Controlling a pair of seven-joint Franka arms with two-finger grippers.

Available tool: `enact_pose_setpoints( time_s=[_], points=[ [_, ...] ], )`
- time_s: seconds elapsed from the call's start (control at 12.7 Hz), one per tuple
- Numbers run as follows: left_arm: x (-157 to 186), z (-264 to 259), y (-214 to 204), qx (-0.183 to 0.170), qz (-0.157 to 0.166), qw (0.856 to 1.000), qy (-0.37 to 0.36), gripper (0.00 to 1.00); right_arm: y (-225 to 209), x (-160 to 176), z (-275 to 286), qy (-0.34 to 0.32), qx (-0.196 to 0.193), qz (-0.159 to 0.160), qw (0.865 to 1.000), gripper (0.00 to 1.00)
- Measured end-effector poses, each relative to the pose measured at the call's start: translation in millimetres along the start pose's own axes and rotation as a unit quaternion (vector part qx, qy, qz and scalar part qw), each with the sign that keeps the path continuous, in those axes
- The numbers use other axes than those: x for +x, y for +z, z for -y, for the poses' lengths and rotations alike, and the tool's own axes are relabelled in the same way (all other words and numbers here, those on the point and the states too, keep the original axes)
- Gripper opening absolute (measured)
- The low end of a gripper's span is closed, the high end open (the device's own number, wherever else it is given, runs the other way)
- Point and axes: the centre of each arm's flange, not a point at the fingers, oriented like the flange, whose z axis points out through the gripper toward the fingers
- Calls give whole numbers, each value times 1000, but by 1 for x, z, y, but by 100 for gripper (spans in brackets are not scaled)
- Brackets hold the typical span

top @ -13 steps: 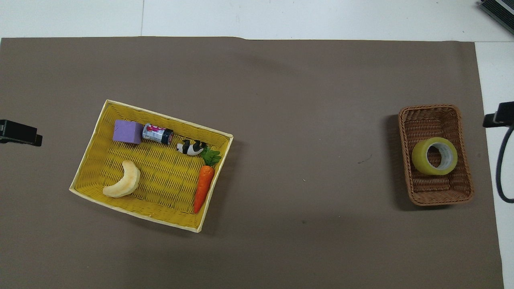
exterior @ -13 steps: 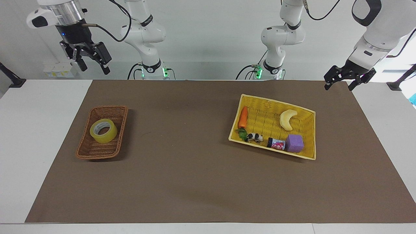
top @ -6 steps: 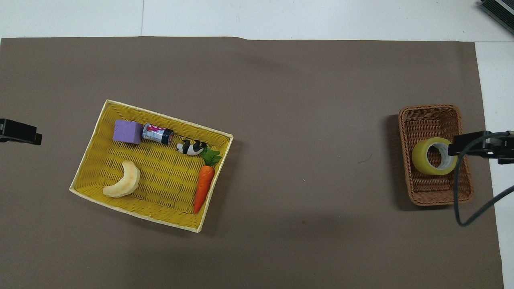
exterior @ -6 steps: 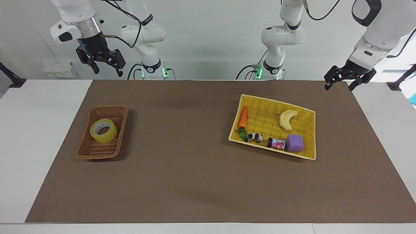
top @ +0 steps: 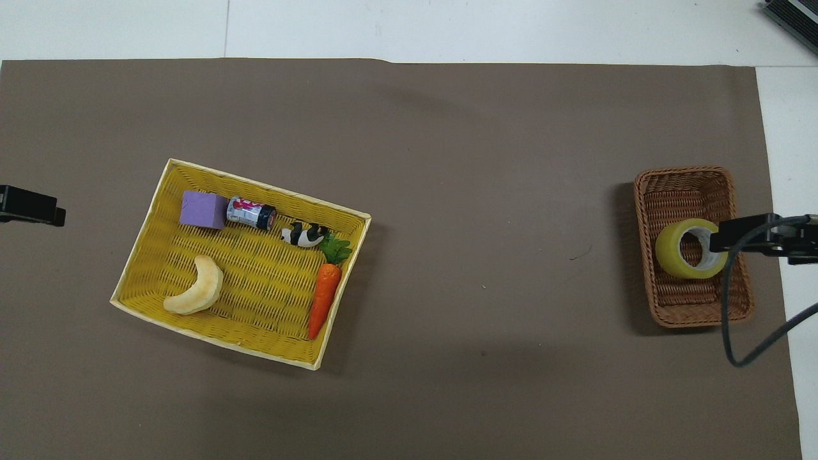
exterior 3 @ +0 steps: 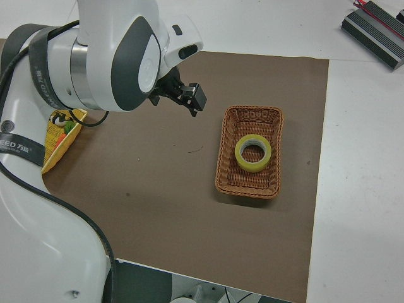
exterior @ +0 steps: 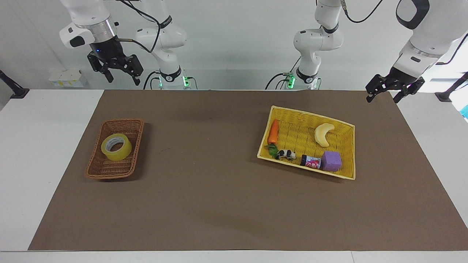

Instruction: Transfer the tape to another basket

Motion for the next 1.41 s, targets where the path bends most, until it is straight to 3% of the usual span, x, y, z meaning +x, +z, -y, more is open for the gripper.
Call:
enact_pose_setpoints(
  time_s=[0.55,1.41],
  points=[
    [1,0,0,0,-3,1000,0,100,-15,21,-13,29,10,-22,999,100],
    [-1,0,4,0,2,1000,0,100,-9,26,-15,3,4,-10,1000,100]
  ],
)
